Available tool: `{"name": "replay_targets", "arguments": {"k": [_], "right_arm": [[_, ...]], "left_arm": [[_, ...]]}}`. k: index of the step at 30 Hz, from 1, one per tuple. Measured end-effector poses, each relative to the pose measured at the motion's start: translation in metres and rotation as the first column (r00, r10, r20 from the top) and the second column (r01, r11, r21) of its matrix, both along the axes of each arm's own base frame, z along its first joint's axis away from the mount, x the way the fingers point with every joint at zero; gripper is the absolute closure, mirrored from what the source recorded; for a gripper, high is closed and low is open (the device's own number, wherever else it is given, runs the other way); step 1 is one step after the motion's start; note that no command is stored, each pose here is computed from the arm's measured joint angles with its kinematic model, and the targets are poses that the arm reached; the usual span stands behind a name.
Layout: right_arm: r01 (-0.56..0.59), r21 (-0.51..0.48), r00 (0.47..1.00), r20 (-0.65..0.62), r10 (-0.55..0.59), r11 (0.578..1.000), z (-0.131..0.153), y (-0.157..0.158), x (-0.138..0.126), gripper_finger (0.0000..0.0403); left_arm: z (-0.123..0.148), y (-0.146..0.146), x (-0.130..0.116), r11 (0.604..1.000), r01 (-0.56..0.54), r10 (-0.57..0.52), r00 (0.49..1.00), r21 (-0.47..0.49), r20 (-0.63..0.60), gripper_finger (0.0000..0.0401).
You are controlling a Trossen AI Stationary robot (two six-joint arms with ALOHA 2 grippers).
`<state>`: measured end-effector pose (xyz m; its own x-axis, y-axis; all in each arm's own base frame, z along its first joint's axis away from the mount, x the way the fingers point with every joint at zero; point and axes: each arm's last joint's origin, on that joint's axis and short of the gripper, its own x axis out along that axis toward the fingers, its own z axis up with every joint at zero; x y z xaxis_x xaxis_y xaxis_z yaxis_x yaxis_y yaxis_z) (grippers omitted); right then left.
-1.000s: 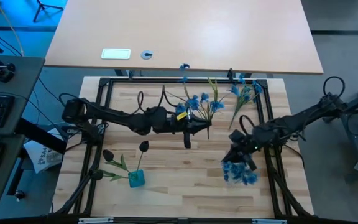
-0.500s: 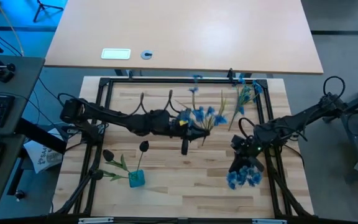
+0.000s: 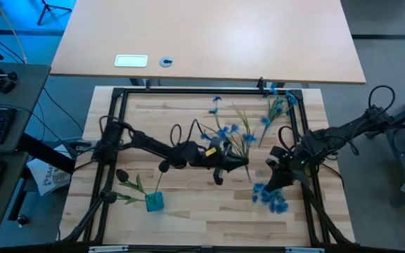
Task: Sort flowers into vase by color
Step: Put the left blue flowers into the transparent vase
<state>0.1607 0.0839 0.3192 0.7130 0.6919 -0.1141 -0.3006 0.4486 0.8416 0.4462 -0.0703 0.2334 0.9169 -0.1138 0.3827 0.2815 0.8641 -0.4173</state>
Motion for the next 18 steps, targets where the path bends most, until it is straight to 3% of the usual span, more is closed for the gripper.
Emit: {"name": "replay_targets", "arguments": {"k": [12, 18], "right_arm": [[0.059, 0.006, 0.998, 0.023, -0.059, 0.998, 0.004, -0.004, -0.004, 0.0403], [0.086, 0.003, 0.996, 0.023, -0.086, 0.996, 0.004, -0.005, -0.004, 0.0403]], "left_arm": [[-0.034, -0.019, 0.052, 0.999, 0.033, -0.032, 0.998, -0.028, 0.046, 0.0400], [-0.042, -0.024, 0.072, 0.991, 0.122, -0.118, 0.990, -0.055, 0.075, 0.0400]]}}
